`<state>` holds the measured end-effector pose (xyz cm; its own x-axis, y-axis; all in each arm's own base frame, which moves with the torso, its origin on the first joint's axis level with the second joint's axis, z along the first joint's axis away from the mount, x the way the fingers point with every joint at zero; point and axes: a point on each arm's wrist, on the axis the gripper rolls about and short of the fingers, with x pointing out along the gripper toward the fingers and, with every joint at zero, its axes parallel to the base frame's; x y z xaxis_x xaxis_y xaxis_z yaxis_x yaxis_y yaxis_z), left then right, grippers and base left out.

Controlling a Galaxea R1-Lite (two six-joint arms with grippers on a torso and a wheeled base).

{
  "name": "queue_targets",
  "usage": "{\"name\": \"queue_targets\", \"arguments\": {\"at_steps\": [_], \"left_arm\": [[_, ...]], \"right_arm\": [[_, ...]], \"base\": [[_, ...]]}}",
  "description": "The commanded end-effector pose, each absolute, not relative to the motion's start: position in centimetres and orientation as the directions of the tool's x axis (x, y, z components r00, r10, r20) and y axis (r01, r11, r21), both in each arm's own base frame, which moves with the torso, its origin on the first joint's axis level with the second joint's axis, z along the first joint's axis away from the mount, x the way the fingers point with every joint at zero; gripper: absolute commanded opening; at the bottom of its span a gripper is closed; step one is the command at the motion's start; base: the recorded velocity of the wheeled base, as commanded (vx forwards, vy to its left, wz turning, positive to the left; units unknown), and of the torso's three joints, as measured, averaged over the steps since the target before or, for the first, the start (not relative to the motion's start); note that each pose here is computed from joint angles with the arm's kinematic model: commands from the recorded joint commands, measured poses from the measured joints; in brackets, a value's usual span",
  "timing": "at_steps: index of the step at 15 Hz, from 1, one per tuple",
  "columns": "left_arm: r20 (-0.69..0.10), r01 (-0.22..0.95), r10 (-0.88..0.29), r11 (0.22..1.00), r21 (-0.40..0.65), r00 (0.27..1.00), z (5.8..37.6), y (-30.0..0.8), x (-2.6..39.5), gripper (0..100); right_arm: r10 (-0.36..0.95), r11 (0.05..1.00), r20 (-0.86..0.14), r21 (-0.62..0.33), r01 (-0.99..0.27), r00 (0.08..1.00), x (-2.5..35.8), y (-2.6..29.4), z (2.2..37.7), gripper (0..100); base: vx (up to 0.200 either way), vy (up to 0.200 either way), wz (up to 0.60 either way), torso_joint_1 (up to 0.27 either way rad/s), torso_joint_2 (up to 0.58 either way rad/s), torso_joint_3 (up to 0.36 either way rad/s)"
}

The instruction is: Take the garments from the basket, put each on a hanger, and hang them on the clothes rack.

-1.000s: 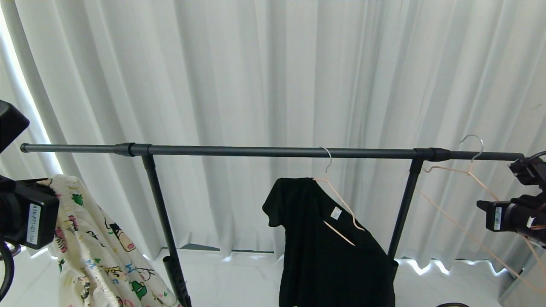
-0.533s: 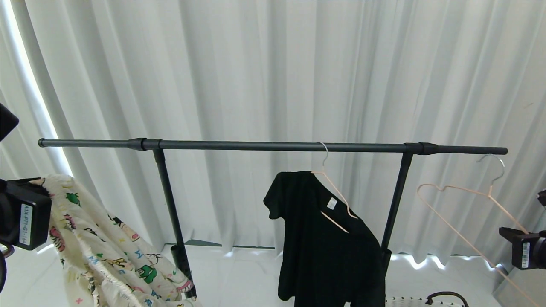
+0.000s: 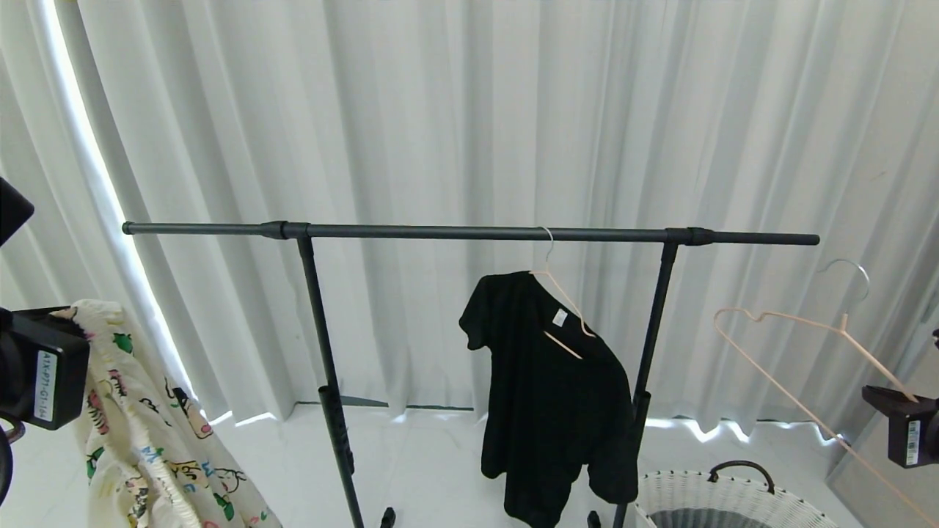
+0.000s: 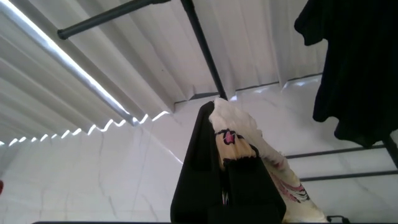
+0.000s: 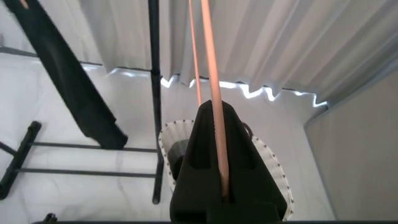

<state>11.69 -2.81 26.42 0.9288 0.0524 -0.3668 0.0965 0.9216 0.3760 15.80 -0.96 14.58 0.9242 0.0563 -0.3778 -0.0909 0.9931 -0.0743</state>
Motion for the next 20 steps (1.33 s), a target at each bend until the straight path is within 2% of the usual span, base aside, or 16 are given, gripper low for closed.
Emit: {"name": "queue_targets", "arguments": {"at_steps": [1, 8, 11, 14, 16, 18, 20], "left_arm": [[-0.372, 0.099, 0.053, 0.921, 0.377, 0.927, 26.3, -2.8, 11.8, 0], [-0.421, 0.131, 0.048, 0.913, 0.386, 0.906, 25.0, -3.1, 12.2, 0], [-0.448, 0.153, 0.041, 0.908, 0.389, 0.893, 24.6, -3.5, 13.0, 0], [-0.504, 0.177, 0.049, 0.904, 0.390, 0.863, 23.6, -4.1, 14.8, 0], [-0.504, 0.179, 0.038, 0.909, 0.376, 0.863, 22.9, -5.2, 17.1, 0], [-0.468, 0.099, 0.078, 0.934, 0.343, 0.880, 21.9, -6.5, 20.6, 0], [-0.478, 0.031, 0.153, 0.934, 0.355, 0.865, 20.7, -7.8, 22.9, 0]], "right_arm": [[0.082, 0.990, -0.365, -0.074, -0.117, 0.927, 15.4, -0.6, 15.0, 0], [0.344, 0.928, -0.307, -0.034, -0.371, 0.888, 14.0, 1.6, 16.1, 0], [0.471, 0.861, -0.338, -0.021, -0.507, 0.814, 13.8, 3.7, 16.3, 0], [0.672, 0.718, -0.329, 0.068, -0.693, 0.664, 13.8, 7.0, 17.1, 0], [0.780, 0.607, -0.313, 0.166, -0.777, 0.543, 13.4, 8.7, 17.5, 0], [0.834, 0.531, -0.313, 0.230, -0.816, 0.454, 13.2, 10.6, 17.3, 0], [0.886, 0.446, -0.276, 0.283, -0.849, 0.373, 13.1, 12.8, 17.3, 0]], "base": [[-0.200, 0.000, 0.00, -0.002, -0.01, 0.002], [-0.200, 0.000, 0.00, 0.001, 0.01, 0.002], [0.000, 0.000, 0.00, 0.000, 0.00, 0.000], [0.000, 0.000, 0.00, 0.000, 0.00, 0.000], [0.000, 0.000, 0.00, 0.000, 0.00, 0.000], [0.000, 0.000, 0.00, 0.000, 0.00, 0.000], [0.000, 0.000, 0.00, 0.000, 0.00, 0.000]]}}
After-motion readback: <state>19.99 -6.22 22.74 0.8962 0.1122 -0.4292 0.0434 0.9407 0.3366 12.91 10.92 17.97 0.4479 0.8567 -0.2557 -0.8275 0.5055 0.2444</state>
